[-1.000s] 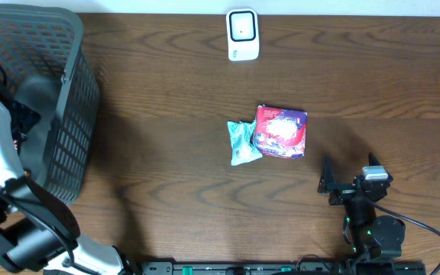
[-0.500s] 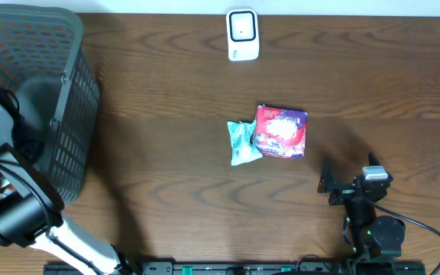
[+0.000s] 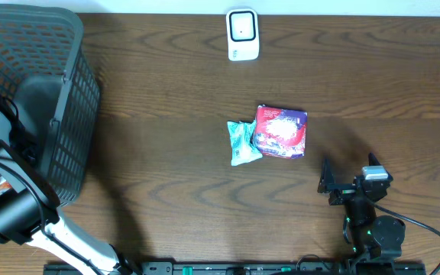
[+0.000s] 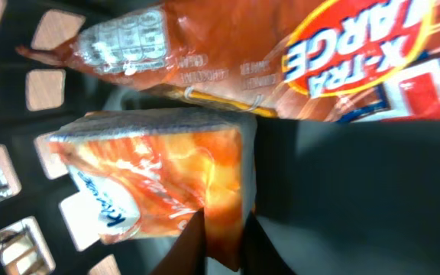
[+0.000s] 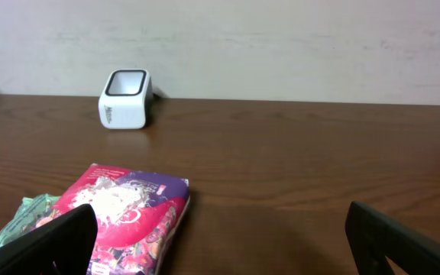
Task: Scan the item barcode
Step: 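Reach the left gripper into the basket and grasp the orange packet, then carry the orange packet out and drop it beside the green packet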
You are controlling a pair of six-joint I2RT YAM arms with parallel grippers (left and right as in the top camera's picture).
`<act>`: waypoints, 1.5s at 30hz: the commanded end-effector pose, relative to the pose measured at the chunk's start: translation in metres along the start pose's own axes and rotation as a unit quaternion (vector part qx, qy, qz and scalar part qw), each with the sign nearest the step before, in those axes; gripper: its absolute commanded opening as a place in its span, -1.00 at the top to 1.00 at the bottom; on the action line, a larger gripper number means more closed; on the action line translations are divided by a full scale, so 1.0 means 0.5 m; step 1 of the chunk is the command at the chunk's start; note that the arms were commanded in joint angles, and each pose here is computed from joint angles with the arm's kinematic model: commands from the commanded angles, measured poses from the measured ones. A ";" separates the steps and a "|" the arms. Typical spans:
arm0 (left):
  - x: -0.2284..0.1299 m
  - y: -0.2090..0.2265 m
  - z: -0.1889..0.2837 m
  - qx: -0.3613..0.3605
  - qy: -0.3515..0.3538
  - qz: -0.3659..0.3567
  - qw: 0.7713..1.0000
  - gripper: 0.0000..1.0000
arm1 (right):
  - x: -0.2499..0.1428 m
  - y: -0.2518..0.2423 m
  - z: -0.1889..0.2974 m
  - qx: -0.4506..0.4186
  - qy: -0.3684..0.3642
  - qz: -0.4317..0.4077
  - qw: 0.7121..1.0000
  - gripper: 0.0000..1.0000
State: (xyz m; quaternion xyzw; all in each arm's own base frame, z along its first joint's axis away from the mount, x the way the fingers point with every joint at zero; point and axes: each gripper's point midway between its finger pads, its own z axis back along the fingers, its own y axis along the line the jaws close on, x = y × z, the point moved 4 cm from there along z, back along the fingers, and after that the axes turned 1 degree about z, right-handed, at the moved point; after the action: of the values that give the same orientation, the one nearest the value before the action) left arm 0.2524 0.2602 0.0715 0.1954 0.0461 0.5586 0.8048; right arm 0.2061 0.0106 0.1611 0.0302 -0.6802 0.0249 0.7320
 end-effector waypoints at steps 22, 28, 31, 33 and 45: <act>-0.001 0.052 0.539 -0.490 -0.227 0.035 0.841 0.86 | -0.004 0.002 -0.001 0.002 0.003 -0.007 1.000 -0.99; -0.133 0.055 0.750 -0.660 -0.272 -0.099 0.693 0.86 | -0.004 0.002 -0.001 0.002 0.003 -0.007 1.000 -0.99; -0.235 0.016 0.794 -0.681 -0.261 -0.186 0.658 0.85 | -0.004 0.002 -0.001 0.002 0.003 -0.007 1.000 -0.98; -0.305 -0.014 0.813 -0.685 -0.260 -0.258 0.630 0.86 | -0.004 0.002 -0.001 0.002 0.003 -0.007 1.000 -0.98; -0.657 -0.243 0.692 -0.491 -0.263 -0.546 0.625 0.86 | -0.004 0.002 -0.001 0.002 0.003 -0.007 1.000 -0.98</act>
State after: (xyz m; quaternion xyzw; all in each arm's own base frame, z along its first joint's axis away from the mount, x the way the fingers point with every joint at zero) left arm 0.3244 -0.1560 0.3281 -0.2400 -0.3598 -0.0951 0.8966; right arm 0.2062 0.0106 0.1611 0.0302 -0.6801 0.0249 0.7321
